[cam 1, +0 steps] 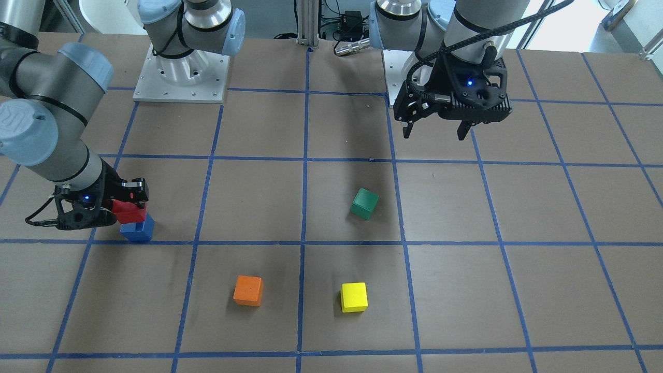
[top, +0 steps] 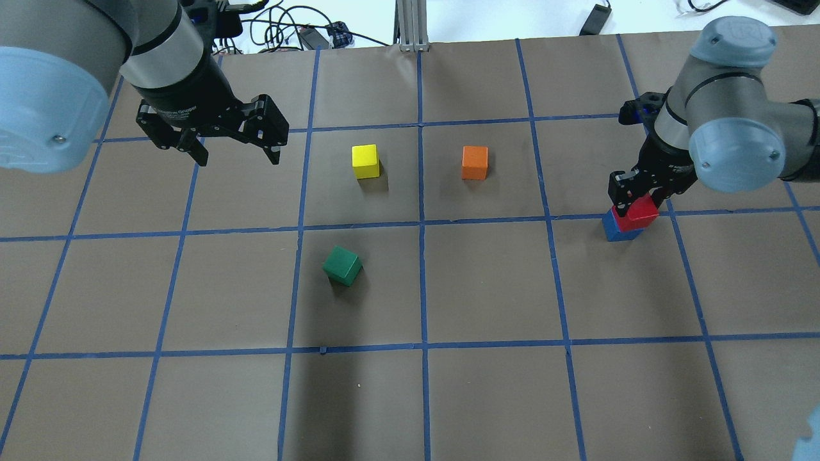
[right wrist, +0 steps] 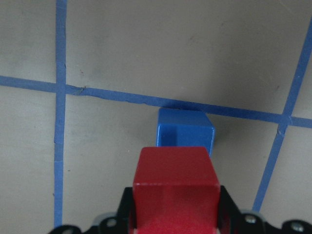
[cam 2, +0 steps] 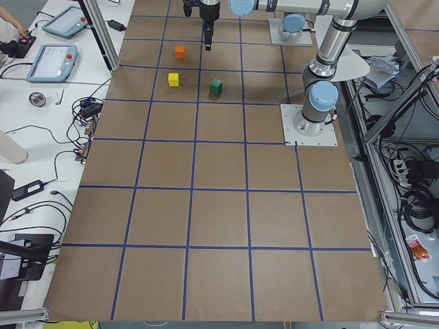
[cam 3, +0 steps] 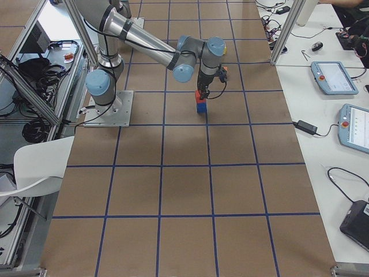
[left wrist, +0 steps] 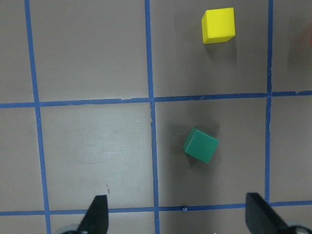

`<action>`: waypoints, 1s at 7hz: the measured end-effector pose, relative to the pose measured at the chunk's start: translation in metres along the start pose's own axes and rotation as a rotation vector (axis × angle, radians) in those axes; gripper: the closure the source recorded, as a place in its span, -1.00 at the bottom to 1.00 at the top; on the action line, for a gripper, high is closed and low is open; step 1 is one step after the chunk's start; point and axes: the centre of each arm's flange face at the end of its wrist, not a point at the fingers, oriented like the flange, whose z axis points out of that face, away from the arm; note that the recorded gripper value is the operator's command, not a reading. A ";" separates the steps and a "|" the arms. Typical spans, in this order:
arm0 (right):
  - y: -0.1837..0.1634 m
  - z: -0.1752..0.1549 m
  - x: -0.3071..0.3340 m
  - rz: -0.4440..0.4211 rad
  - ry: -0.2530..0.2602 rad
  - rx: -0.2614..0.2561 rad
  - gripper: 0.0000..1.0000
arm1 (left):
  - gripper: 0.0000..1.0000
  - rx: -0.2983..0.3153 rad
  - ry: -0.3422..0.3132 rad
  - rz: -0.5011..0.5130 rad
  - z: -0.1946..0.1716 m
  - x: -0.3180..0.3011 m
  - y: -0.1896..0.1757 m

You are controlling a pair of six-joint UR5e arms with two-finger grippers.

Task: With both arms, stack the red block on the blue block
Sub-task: 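Lower the red cube onto the top of the blue cube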

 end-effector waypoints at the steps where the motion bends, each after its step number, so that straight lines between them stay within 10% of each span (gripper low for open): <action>1: 0.001 0.002 0.000 0.001 0.000 0.003 1.00 | -1.00 0.000 0.000 0.000 0.000 0.000 0.000; 7: 0.000 0.007 0.008 0.035 -0.003 0.003 1.00 | -1.00 0.000 0.000 0.003 0.000 0.000 0.000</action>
